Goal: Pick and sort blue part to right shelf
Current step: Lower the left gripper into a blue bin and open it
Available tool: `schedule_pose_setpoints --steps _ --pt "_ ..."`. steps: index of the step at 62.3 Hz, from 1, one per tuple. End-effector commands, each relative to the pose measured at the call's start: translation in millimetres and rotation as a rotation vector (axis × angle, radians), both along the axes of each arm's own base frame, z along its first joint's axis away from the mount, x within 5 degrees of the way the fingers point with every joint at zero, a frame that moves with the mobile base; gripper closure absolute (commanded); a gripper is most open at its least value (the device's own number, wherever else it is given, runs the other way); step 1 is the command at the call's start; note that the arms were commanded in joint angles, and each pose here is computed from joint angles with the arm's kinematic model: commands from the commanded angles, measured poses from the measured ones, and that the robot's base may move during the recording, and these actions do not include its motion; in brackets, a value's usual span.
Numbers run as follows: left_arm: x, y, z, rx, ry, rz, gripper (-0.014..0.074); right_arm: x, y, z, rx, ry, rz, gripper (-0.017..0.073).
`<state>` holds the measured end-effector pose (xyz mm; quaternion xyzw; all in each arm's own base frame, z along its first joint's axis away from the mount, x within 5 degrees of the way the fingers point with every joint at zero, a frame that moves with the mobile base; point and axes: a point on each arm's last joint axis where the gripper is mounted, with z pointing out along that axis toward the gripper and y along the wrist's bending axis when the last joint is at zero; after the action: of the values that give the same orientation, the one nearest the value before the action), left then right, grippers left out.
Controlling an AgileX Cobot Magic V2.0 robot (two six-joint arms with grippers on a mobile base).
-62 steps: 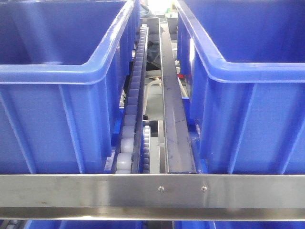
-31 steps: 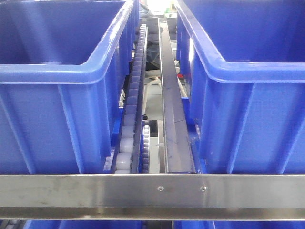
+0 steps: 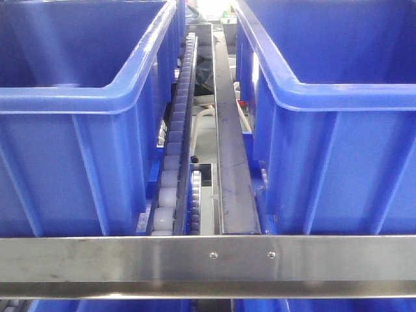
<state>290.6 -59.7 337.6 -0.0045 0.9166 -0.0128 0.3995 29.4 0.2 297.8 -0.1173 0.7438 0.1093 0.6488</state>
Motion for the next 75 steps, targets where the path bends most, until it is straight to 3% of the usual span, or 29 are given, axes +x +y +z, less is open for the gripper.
schedule_pose_setpoints --steps 1,19,31,38,45,51,60,68,75 --pt "20.1 -7.6 5.8 -0.018 -0.064 -0.04 0.0281 -0.3 0.6 15.9 0.012 -0.098 0.009 0.0281" --pt "67.3 -19.6 -50.0 0.023 0.092 -0.042 0.0281 -0.3 0.6 15.9 0.012 -0.098 0.009 0.0281" --pt "76.5 -21.3 -60.2 0.05 0.144 -0.047 0.0259 -0.3 0.6 15.9 0.012 -0.098 0.009 0.0281" --pt "78.7 -21.6 -53.3 0.049 0.129 -0.047 0.0171 -0.3 0.6 15.9 0.012 -0.098 0.009 0.0281" --pt "80.6 -23.3 -44.8 0.053 0.117 -0.072 0.0029 -0.3 0.6 15.9 0.012 -0.098 0.009 0.0281" --pt "81.7 -24.2 -36.2 0.056 0.116 -0.084 -0.0029 -0.3 0.6 15.9 0.012 -0.098 0.009 0.0281" --pt "77.4 -22.4 -21.7 0.056 0.122 -0.073 -0.0032 -0.3 0.6 15.9 0.012 -0.098 0.009 0.0281" --pt "61.7 -18.7 7.7 0.035 0.044 -0.072 -0.0014 -0.3 0.6 15.9 0.012 -0.098 0.009 0.0281" --pt "33.9 -12.2 44.3 0.009 -0.058 -0.072 0.006 -0.3 0.6 15.9 0.012 -0.098 0.009 0.0281"
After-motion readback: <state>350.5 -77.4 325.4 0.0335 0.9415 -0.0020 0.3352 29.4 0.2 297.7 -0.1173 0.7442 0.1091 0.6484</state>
